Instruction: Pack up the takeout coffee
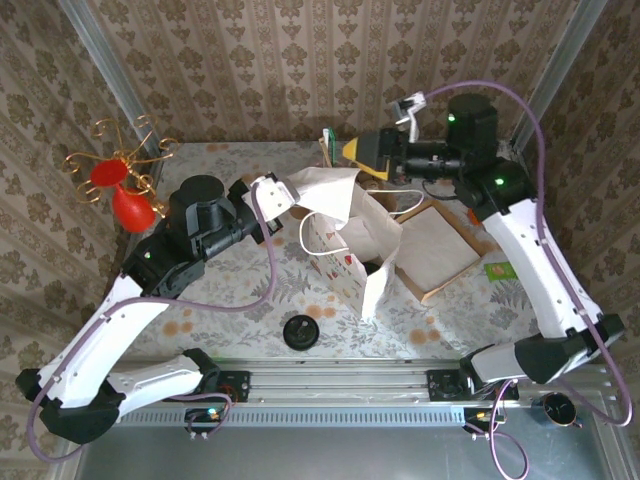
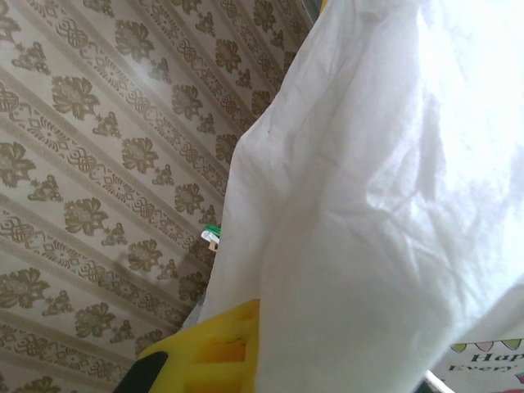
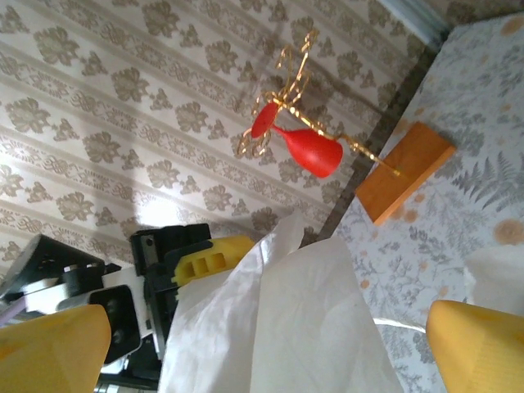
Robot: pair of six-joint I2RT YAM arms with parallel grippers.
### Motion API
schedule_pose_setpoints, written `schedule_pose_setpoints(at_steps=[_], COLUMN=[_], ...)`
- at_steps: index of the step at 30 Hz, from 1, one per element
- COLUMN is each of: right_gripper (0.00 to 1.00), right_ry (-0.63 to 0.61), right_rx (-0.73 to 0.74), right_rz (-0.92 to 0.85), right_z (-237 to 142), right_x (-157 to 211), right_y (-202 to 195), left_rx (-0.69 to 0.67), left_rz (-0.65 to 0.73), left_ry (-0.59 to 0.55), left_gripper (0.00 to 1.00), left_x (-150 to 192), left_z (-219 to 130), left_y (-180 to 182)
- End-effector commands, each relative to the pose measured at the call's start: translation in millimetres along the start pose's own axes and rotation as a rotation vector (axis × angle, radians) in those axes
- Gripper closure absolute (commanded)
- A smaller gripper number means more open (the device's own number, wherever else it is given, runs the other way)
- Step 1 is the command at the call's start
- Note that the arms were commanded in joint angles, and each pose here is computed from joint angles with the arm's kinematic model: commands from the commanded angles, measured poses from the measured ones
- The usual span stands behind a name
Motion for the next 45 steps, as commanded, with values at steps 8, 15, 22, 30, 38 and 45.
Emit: schedule_pose_setpoints(at_steps=[8,15,22,30,38,45], right_gripper=[0.0,0.01,0.0,0.0,0.0,0.0], right_ry=[0.111,0.13,0.135,0.108,-0.029,-0.071], right_rx=[0.128,0.188,0.223,0.266,0.204,0.156], right_rz=[-0.042,-0.139,-0.169,-0.246,-0.271,-0.245], right_z=[48.0,71.0,84.2,71.5,3.2,-35.0], right_x=[38.2,59.5,65.1,59.6,37.3,34.8], right_y=[-20.9,-23.8,-34.4,-35.8,-20.6,-18.0], left_rx=[-0.152,-0.223,-0.141,0.063,0.121,0.156], left_rz=[-0.137,-0.3,-0.494,-0.677,-0.688,-0.705], left_ry=[-0.08,-0.154,-0.288,-0.448,-0.434,-0.382], left_gripper=[1.0,1.0,1.0,1.0,1.0,1.0], left_x=[-29.8,-39.3,-43.3,-45.4,-23.2,-2.1], left_z=[-3.9,-13.0,-21.0,-39.7,-44.0,-33.6], left_y=[33.1,54.7,57.3,57.1,57.3,50.6])
Point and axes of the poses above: each hand's point on the last joint's axis, 136 mm out from that joint toward the fingers, its own z axis out along the fingers, its own y axis along the line the jaws close on, x = y × z, the point moved 3 cm from there along -z, back along the fingers, and after that the axes turned 2 degrees about z, right-handed, at the moved point
